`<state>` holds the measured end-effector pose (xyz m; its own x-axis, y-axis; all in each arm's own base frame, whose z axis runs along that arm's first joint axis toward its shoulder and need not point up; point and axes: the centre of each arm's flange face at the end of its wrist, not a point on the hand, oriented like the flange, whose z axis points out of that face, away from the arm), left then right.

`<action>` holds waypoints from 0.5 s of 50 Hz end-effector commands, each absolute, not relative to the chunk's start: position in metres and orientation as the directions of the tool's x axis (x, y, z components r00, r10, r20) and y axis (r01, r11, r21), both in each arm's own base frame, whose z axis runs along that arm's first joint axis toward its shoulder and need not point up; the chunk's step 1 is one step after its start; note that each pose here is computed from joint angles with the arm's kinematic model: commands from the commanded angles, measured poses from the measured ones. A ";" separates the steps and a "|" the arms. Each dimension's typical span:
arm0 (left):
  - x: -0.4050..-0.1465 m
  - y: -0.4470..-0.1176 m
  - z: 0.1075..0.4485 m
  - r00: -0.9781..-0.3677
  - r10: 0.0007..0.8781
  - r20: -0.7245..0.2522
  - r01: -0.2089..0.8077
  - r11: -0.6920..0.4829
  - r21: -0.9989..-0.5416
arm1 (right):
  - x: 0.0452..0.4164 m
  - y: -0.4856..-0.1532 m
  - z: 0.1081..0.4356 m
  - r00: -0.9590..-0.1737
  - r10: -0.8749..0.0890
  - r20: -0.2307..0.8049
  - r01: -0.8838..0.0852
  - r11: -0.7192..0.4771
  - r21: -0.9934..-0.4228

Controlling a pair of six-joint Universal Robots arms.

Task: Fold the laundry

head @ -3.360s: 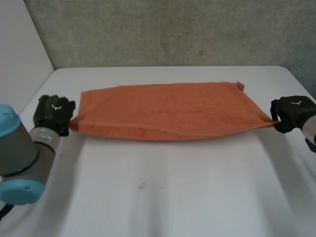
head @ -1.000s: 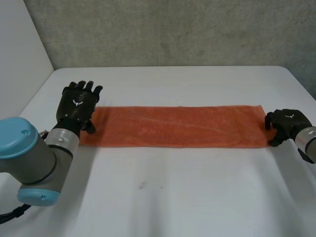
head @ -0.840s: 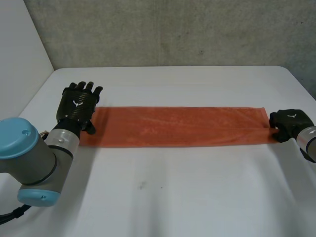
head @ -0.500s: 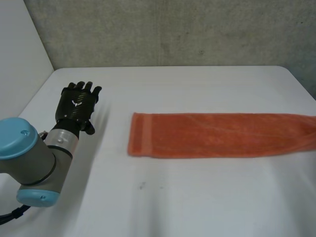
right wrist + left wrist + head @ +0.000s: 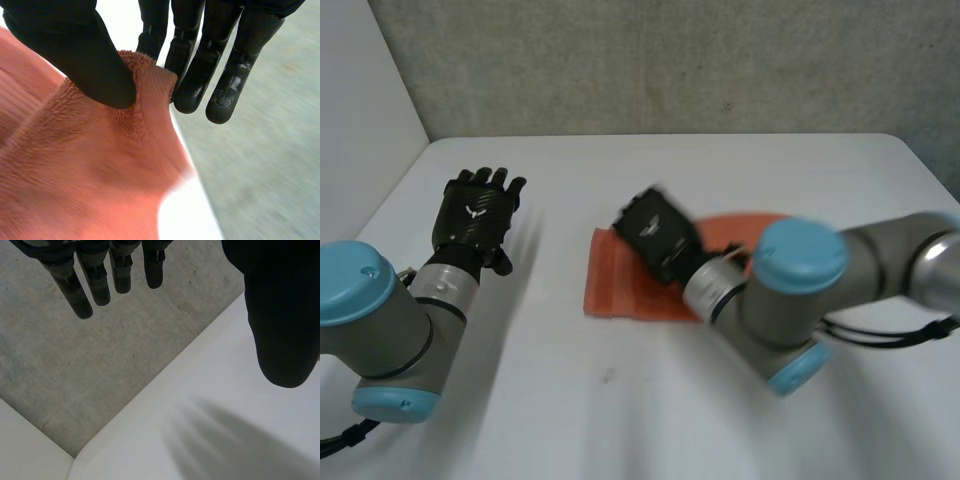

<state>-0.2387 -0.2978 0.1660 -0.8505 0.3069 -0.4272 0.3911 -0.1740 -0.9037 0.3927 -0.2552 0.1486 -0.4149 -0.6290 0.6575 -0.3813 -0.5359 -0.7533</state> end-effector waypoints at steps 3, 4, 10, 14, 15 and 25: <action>-0.240 -0.295 0.163 -0.847 0.318 -0.427 0.392 -0.169 -0.904 | 0.395 -0.236 0.115 -0.368 -0.687 0.626 -0.426 -0.474 -0.770; -0.241 -0.294 0.163 -0.846 0.319 -0.427 0.392 -0.170 -0.904 | 0.392 -0.239 0.115 -0.383 -0.680 0.625 -0.439 -0.461 -0.771; -0.241 -0.293 0.163 -0.845 0.323 -0.427 0.392 -0.170 -0.904 | 0.344 -0.285 0.161 -0.579 -0.544 0.608 -0.494 -0.359 -0.792; -0.242 -0.292 0.163 -0.844 0.326 -0.427 0.392 -0.170 -0.904 | 0.307 -0.300 0.174 -0.696 -0.532 0.482 -0.435 -0.221 -0.873; -0.242 -0.292 0.163 -0.844 0.326 -0.427 0.392 -0.170 -0.904 | 0.301 -0.301 0.173 -0.717 -0.535 0.447 -0.418 -0.183 -0.890; -0.243 -0.291 0.162 -0.842 0.329 -0.428 0.393 -0.170 -0.904 | 0.231 -0.306 0.129 -0.847 -0.492 0.200 -0.358 0.252 -0.899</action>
<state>-0.2423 -0.2915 0.1622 -0.8424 0.3277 -0.4278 0.3931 -0.1694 -0.9037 0.2571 -0.3085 0.1499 -0.8136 -0.5145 0.2708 -0.3645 0.0883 -0.9270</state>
